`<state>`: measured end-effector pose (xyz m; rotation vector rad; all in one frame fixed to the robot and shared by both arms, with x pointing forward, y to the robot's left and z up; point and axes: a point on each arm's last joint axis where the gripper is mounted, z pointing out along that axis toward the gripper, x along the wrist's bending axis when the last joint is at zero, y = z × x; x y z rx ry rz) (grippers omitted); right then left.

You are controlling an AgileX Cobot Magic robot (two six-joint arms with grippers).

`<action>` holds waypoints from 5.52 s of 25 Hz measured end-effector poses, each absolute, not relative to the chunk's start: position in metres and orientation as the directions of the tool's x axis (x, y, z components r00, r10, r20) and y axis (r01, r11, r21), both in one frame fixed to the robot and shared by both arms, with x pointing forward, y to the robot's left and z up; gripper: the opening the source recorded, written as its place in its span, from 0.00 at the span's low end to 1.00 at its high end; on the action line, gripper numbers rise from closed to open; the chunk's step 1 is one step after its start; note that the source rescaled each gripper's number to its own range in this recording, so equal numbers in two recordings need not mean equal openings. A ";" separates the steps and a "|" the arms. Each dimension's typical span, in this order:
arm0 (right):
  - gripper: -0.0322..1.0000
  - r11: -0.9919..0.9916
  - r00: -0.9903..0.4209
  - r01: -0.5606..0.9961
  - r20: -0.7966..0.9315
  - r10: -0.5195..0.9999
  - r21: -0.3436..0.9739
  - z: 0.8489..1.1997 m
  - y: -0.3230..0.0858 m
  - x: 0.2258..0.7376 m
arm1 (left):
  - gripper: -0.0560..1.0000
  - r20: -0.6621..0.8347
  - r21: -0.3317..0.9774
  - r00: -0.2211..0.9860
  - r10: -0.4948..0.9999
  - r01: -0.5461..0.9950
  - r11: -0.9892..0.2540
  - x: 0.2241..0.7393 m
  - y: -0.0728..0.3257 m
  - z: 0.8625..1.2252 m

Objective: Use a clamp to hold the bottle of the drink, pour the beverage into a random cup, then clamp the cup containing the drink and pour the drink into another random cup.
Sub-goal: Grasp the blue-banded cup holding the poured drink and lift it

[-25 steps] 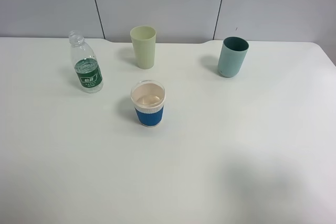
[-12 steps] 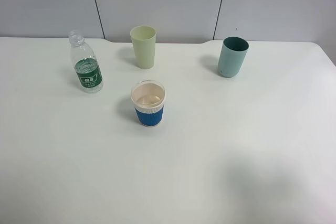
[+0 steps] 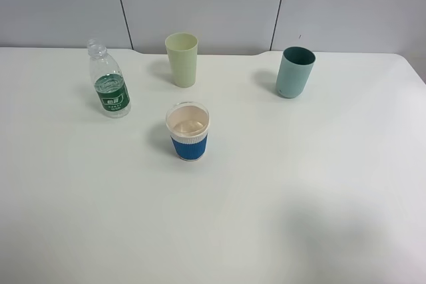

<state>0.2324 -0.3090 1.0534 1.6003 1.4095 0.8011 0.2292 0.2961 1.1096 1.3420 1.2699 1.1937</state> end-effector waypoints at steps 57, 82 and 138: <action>0.80 -0.018 0.164 0.450 -0.063 0.984 0.893 1.053 -0.309 0.232 | 1.00 -0.009 0.900 0.106 0.994 0.433 -0.039 0.233 0.302 1.055; 0.80 -0.018 0.164 0.450 -0.063 0.984 0.893 1.053 -0.309 0.232 | 1.00 -0.009 0.900 0.019 1.000 0.435 -0.001 0.233 0.302 1.055; 0.80 0.225 -0.239 0.406 -0.134 0.962 0.886 1.081 -0.266 0.401 | 1.00 -0.009 0.900 0.019 1.000 0.435 -0.001 0.233 0.302 1.055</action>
